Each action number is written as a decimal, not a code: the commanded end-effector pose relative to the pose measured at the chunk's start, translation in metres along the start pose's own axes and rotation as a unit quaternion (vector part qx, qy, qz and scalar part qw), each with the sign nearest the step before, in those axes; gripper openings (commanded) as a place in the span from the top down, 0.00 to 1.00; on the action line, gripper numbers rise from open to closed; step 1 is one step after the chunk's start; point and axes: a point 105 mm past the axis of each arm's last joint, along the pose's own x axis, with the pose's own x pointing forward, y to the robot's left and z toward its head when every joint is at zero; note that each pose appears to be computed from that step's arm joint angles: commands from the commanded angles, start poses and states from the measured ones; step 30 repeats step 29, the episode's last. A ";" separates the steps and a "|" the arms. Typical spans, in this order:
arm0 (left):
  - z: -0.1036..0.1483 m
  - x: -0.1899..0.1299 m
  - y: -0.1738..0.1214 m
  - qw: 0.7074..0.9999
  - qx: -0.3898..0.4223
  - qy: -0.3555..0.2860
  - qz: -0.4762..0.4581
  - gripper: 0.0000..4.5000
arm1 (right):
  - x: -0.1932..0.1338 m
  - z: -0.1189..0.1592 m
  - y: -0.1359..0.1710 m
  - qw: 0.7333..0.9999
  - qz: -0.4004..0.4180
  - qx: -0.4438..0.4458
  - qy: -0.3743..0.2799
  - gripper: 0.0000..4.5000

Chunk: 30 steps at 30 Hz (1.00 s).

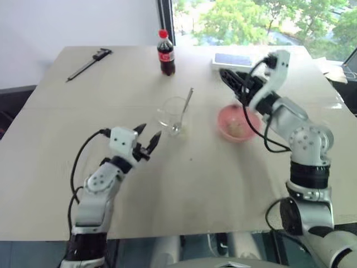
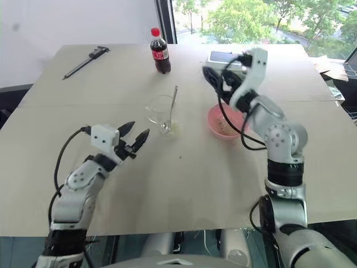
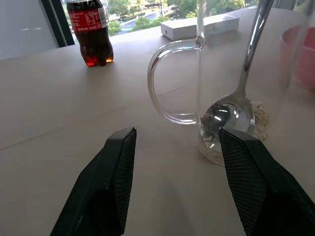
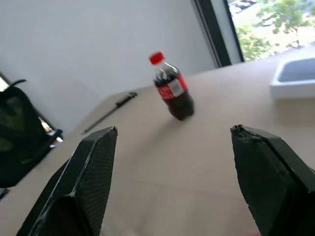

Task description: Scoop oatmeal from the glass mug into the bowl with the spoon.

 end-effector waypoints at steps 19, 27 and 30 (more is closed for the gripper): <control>-0.044 -0.057 -0.033 0.994 -0.041 0.100 -0.021 0.00 | -0.155 -0.109 -0.036 0.982 0.036 -0.129 0.132 0.00; -0.040 -0.050 -0.036 0.994 -0.040 0.088 -0.045 0.00 | -0.173 -0.110 -0.055 0.985 0.008 -0.117 0.130 0.00; -0.038 -0.050 -0.036 0.994 -0.045 0.081 -0.052 0.00 | -0.174 -0.112 -0.055 0.985 0.007 -0.115 0.129 0.00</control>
